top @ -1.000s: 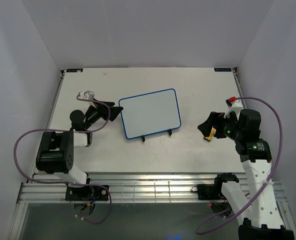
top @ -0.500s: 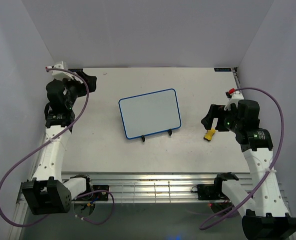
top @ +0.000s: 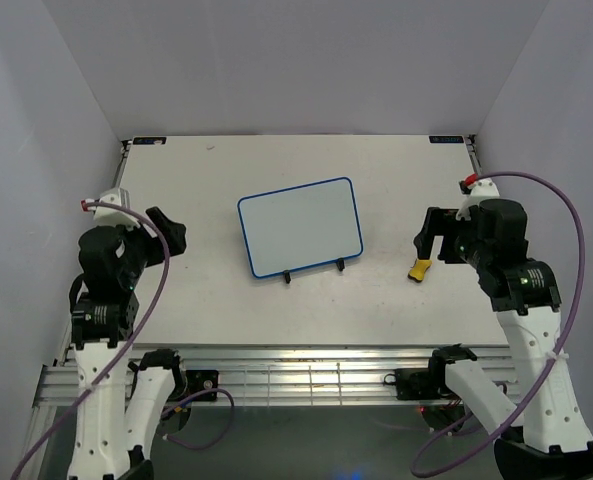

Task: Erase the whiteboard

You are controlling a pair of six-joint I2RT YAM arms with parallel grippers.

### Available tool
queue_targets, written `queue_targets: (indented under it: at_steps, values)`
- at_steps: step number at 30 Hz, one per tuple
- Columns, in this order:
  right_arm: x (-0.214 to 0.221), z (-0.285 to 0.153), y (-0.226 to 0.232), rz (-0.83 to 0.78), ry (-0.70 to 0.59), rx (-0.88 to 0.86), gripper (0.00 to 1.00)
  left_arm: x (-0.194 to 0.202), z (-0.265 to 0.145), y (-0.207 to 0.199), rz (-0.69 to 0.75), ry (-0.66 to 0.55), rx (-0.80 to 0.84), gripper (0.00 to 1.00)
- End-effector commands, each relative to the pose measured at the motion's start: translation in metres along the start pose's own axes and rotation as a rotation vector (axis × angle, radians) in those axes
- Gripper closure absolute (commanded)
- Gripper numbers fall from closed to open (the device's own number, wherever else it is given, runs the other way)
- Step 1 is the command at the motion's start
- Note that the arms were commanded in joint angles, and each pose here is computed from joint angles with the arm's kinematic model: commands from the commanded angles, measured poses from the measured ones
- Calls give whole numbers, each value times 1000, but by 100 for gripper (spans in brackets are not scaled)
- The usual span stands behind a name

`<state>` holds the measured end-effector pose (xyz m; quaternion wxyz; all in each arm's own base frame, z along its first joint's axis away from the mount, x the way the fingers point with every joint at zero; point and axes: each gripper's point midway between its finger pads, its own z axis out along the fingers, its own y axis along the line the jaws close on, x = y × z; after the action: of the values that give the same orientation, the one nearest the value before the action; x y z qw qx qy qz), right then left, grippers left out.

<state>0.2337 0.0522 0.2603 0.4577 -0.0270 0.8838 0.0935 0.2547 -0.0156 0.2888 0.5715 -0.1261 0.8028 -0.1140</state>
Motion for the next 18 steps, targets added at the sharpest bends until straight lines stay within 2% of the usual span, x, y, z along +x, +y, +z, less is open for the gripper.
queue_targets:
  at_steps: [1, 4, 8, 18]
  values:
    - [-3, -20, -3, 1, -74, 23, 10, 27, -23, 8, -24, 48, -29, 2]
    - [14, -20, -7, 11, -66, 36, 10, 20, -38, -1, -6, 6, 16, 2]
    - [27, -29, -5, 1, -57, 20, 10, 19, -47, -8, 8, 28, 44, 2]
    - [30, -47, -11, 2, -95, 60, 10, 24, -48, -9, 24, 32, 56, 2]
